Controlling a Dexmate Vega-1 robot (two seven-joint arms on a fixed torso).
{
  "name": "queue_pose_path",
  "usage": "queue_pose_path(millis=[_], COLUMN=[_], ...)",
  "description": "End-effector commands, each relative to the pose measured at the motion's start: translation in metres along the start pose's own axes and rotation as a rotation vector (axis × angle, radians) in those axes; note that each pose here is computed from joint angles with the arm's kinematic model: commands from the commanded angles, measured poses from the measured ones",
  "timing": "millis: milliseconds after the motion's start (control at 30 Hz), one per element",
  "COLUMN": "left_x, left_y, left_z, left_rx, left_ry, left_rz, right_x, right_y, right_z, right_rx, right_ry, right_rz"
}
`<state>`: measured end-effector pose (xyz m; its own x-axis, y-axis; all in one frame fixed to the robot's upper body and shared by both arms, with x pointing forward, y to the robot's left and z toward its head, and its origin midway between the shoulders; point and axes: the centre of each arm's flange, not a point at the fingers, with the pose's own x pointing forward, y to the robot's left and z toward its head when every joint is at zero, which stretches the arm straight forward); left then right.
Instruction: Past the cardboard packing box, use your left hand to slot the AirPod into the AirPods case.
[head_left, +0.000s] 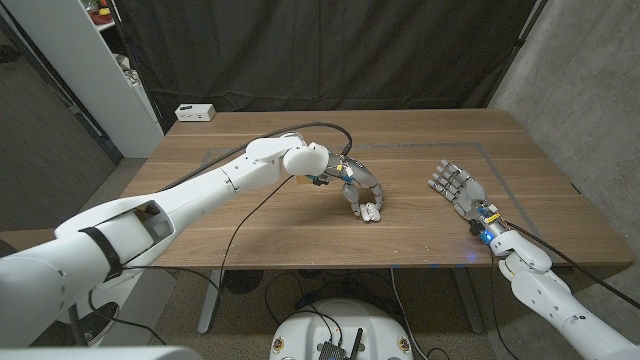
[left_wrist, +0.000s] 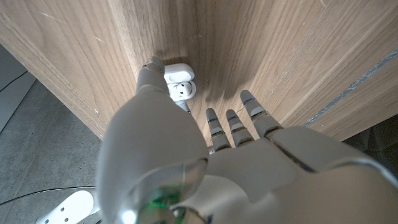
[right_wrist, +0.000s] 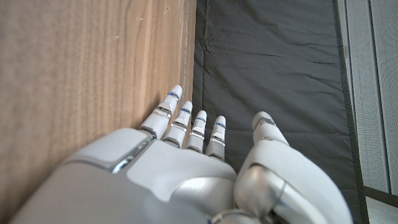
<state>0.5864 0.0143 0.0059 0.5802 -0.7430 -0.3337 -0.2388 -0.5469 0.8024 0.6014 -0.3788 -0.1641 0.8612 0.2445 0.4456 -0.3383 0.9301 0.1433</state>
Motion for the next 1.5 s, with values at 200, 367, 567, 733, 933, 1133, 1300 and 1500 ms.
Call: queue_pose_path(millis=[200,367,567,733,933,1133,1300,1500], left_x=[-0.005,-0.007,-0.009,-0.017,-0.031,-0.047,-0.06,-0.079], left_y=[-0.005,-0.006,-0.007,-0.004,0.003,0.004,0.003,-0.003], left_z=[-0.002,-0.003,-0.005,-0.009,-0.016,-0.023,-0.026,-0.027], left_rx=[-0.014,-0.014,-0.026,-0.019,0.002,0.024,-0.001,-0.074], left_ry=[-0.017,-0.009,-0.001,0.035,0.128,0.233,0.275,0.313], left_rz=[0.018,0.024,0.042,0.081,0.15,0.257,0.339,0.473], right_x=[0.002,0.002,0.005,0.006,0.011,0.018,0.025,0.032], right_y=[0.007,0.009,0.01,0.011,0.012,0.016,0.021,0.029], right_z=[-0.003,-0.003,-0.002,-0.001,0.001,0.007,0.015,0.026], right_rx=[0.0,0.0,0.0,-0.003,-0.007,-0.021,-0.036,-0.05], right_ry=[0.012,0.016,0.02,0.025,0.025,0.021,0.016,0.003], right_rz=[0.003,0.004,0.003,0.007,0.011,0.018,0.027,0.025])
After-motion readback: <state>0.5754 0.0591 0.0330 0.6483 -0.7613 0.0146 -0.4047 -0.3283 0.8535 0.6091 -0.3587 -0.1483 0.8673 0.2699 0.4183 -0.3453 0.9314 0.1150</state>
